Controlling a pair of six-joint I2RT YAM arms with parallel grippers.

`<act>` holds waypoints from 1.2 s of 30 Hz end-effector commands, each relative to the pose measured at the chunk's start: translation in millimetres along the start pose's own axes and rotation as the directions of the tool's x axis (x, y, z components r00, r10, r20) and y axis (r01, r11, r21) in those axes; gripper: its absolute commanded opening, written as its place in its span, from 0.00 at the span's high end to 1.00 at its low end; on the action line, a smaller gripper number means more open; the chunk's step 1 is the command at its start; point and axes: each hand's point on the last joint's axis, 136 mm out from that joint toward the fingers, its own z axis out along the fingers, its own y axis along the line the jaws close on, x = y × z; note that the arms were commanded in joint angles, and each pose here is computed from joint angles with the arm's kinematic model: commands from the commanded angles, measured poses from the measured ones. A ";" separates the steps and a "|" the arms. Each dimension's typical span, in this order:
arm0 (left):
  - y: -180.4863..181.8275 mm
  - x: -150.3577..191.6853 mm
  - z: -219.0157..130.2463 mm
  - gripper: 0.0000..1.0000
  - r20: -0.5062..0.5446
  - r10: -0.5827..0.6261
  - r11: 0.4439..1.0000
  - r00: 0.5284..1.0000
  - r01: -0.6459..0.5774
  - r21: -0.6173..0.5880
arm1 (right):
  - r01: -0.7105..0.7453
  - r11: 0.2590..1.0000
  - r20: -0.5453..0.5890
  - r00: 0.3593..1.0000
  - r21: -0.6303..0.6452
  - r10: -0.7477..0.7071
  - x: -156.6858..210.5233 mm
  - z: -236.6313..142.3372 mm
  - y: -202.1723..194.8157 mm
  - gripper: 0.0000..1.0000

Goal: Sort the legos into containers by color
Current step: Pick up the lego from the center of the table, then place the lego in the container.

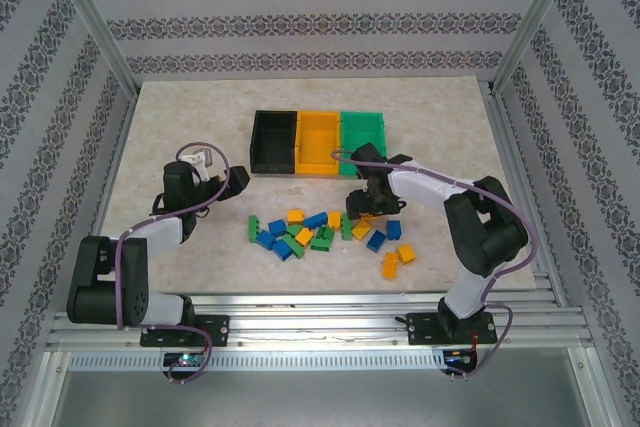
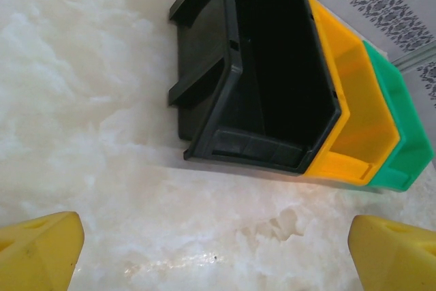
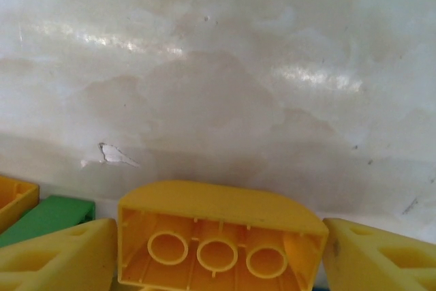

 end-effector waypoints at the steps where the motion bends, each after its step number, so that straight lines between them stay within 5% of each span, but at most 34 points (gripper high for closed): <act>1: -6.7 -4.5 0.9 0.00 0.020 -0.004 0.999 1.000 0.003 0.053 | -0.017 0.999 -0.037 0.999 0.037 0.019 5.4 7.5 -4.7 0.30; 11: -7.4 -3.3 -0.9 0.00 0.026 0.002 0.998 1.000 -0.003 0.057 | -0.017 1.000 0.072 0.997 0.018 0.016 -14.1 -23.8 -3.0 0.39; 20: -3.8 0.2 0.9 0.00 0.021 -0.004 0.999 1.000 0.003 0.048 | -0.067 0.997 0.323 0.943 -0.037 0.076 -117.4 -94.3 -16.8 0.37; 25: -5.7 -0.7 0.1 0.00 0.021 -0.006 0.998 1.000 0.005 0.056 | -0.080 0.997 0.354 0.932 0.002 0.074 -153.9 -101.5 -31.0 0.25; 31: -6.5 -1.2 -1.5 0.00 0.026 -0.001 0.999 1.000 -0.001 0.054 | -0.058 0.997 0.337 0.939 -0.048 0.071 -130.1 -98.0 -17.7 0.23; 36: -6.2 0.3 0.4 0.00 0.021 -0.012 0.998 1.000 0.011 0.061 | -0.061 0.997 0.285 0.956 -0.044 0.071 -75.9 -93.5 -21.4 0.24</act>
